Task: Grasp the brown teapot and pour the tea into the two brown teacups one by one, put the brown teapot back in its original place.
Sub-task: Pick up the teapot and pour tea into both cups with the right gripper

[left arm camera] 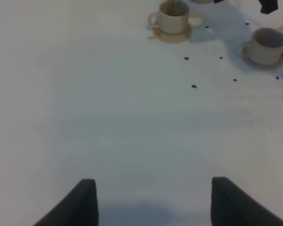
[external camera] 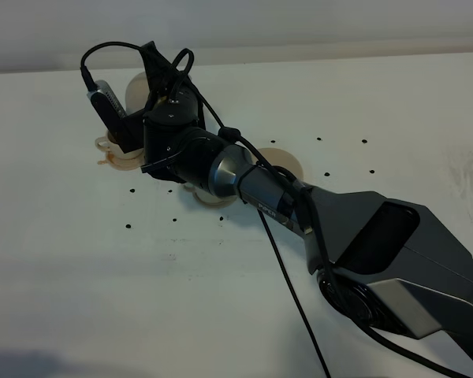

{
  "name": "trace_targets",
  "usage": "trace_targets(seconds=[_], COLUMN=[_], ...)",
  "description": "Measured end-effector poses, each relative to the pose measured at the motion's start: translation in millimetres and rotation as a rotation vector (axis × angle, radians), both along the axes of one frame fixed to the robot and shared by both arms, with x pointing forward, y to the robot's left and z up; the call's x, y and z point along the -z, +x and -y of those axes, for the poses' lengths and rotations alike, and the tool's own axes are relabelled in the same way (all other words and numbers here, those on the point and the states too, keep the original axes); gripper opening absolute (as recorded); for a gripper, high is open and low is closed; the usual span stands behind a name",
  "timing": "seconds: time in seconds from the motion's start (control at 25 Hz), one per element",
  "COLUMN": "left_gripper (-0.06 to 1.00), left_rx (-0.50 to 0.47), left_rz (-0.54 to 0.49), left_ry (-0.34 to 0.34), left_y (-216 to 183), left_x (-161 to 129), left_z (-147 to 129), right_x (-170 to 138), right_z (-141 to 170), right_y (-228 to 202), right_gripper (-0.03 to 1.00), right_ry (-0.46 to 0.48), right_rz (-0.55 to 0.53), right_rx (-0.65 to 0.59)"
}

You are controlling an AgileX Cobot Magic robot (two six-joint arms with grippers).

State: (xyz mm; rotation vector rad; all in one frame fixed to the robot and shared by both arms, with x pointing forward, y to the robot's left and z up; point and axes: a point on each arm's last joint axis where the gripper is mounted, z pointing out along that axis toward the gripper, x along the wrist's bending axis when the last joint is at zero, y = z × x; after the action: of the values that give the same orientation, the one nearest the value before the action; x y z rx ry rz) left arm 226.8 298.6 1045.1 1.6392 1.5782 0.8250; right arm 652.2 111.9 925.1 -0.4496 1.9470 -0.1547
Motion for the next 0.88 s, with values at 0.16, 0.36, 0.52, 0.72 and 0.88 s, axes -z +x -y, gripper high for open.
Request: trace_targets(seconds=[0.16, 0.36, 0.52, 0.72, 0.88], left_gripper=[0.50, 0.50, 0.50, 0.50, 0.50], left_rx=[0.000, 0.000, 0.000, 0.000, 0.000], left_rz=[0.000, 0.000, 0.000, 0.000, 0.000], left_ry=[0.000, 0.000, 0.000, 0.000, 0.000], left_y=[0.0, 0.0, 0.0, 0.0, 0.0], left_x=[0.0, 0.0, 0.0, 0.0, 0.0], left_z=[0.0, 0.0, 0.0, 0.0, 0.0], right_x=[-0.7, -1.1, -1.5, -3.2, -4.6], right_z=[0.1, -0.5, -0.7, -0.4, -0.3], right_y=[0.4, 0.5, 0.6, 1.5, 2.0], right_gripper=[0.09, 0.09, 0.09, 0.09, 0.09], right_ry=[-0.026, -0.031, -0.051, -0.075, -0.090], right_rz=[0.012, 0.017, 0.023, 0.049, 0.066], right_rx=[-0.010, -0.020, -0.031, -0.038, -0.042])
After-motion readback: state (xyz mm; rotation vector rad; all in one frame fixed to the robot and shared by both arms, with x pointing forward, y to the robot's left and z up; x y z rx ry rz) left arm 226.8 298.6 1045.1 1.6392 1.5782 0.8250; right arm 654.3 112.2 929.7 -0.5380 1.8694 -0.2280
